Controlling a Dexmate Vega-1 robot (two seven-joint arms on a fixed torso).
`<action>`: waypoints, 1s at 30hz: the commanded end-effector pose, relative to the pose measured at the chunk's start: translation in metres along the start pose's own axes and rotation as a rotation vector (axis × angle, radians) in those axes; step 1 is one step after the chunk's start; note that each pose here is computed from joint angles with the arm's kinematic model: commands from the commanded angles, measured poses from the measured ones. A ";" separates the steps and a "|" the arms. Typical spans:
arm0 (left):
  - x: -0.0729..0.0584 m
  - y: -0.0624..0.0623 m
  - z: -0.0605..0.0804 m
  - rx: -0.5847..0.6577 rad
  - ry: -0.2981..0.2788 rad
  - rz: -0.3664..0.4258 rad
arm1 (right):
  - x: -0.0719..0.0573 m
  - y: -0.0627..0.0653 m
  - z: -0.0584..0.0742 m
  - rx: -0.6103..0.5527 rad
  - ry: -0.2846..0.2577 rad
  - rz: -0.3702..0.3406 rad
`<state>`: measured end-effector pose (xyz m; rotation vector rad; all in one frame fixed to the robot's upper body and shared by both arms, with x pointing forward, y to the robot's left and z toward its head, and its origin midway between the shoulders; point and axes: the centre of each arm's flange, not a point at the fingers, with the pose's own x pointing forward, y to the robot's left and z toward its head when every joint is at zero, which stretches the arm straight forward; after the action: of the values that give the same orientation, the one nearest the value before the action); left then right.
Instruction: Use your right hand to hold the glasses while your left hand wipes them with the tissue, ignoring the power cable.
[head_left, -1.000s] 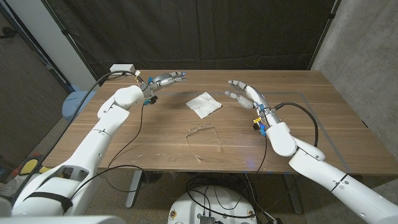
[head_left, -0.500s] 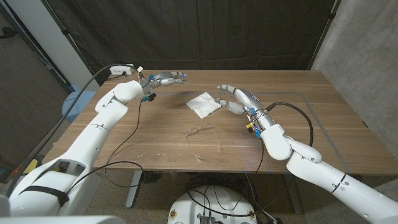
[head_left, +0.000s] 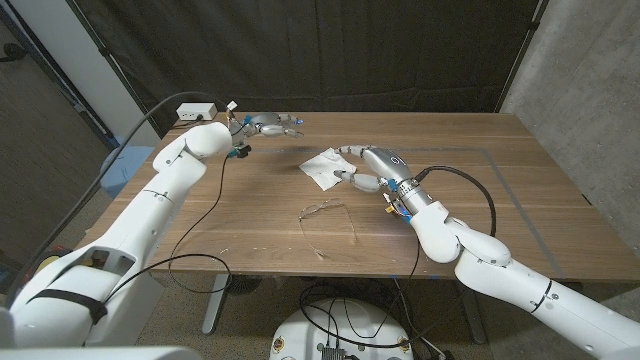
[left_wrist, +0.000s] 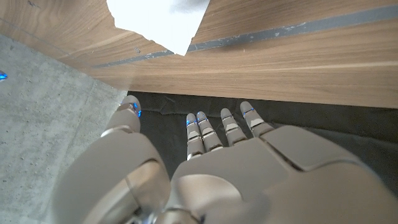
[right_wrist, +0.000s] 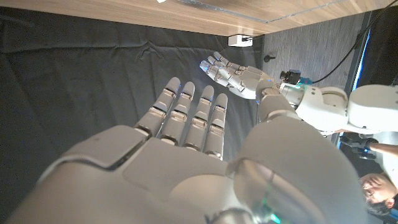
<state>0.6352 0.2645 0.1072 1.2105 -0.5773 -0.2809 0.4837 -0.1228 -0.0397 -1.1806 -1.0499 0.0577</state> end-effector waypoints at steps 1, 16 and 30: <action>0.005 0.008 0.022 0.176 0.002 -0.075 | 0.000 0.012 0.022 -0.081 -0.035 0.054; 0.008 0.008 0.040 0.329 0.020 -0.121 | -0.003 0.032 0.037 -0.147 -0.069 0.111; 0.017 0.004 0.037 0.398 0.052 -0.162 | 0.005 0.049 0.040 -0.239 -0.086 0.195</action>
<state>0.6225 0.2306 0.1250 1.5848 -0.5335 -0.2830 0.4748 -0.0798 -0.0685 -1.4146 -1.0546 0.1246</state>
